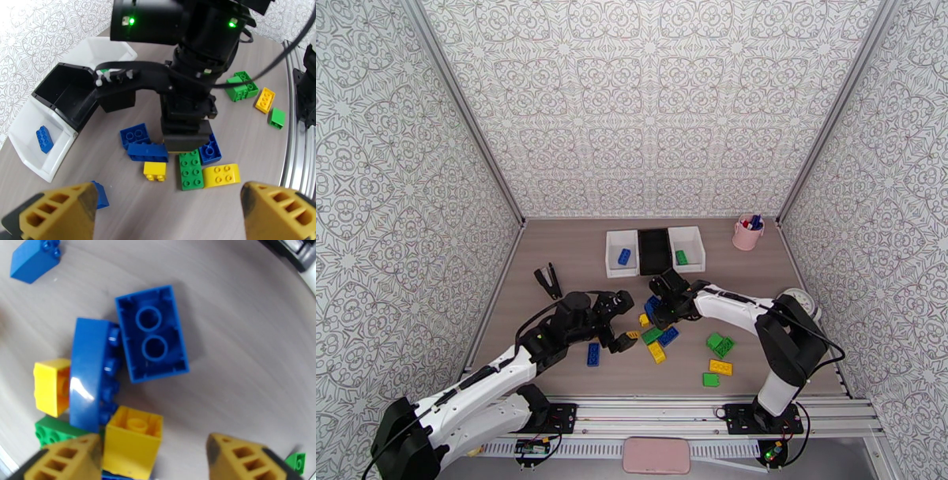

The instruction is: Sort the legos into containers by color

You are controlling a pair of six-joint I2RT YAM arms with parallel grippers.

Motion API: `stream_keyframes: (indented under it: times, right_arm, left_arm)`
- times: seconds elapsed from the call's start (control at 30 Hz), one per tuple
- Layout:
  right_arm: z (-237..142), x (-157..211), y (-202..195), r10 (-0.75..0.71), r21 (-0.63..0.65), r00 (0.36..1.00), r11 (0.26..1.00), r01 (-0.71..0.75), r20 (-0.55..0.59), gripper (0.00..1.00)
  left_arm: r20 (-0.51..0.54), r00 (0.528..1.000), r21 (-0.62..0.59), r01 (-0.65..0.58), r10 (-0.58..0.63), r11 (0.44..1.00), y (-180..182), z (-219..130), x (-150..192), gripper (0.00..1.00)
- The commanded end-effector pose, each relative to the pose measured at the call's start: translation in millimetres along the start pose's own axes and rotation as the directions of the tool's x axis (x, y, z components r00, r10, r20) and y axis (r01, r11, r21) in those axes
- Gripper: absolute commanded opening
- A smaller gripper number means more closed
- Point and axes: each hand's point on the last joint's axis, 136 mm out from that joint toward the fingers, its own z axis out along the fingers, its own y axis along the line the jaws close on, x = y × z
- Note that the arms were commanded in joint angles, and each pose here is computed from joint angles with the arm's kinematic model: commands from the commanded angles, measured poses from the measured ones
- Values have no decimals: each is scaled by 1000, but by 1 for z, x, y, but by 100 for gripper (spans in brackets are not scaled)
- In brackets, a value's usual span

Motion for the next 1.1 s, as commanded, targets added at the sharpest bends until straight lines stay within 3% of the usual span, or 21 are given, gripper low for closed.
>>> stream_keyframes:
  times: [0.0, 0.43, 0.63, 0.87, 1.07]
  right_arm:
    - [2, -1, -3, 5, 25, 1000, 1000, -5, -2, 64]
    - [11, 1, -3, 9, 25, 999, 1000, -8, -31, 51]
    - [3, -4, -6, 4, 41, 1000, 999, -4, -5, 27]
    - [-29, -31, -10, 24, 62, 987, 998, -34, 162, 19]
    - [-71, -78, -17, 74, 53, 909, 993, -105, 410, 17]
  left_arm:
    - [3, 1000, -12, -11, 11, 1000, -1, 1, 4, 100]
    - [12, 1000, -20, -16, 16, 1000, 0, 0, 2, 100]
    - [15, 1000, -26, -17, 18, 1000, 0, 0, 2, 100]
    - [49, 999, -36, -5, 7, 999, 2, -4, -8, 100]
    - [132, 989, -111, 73, -58, 991, 15, -9, -23, 100]
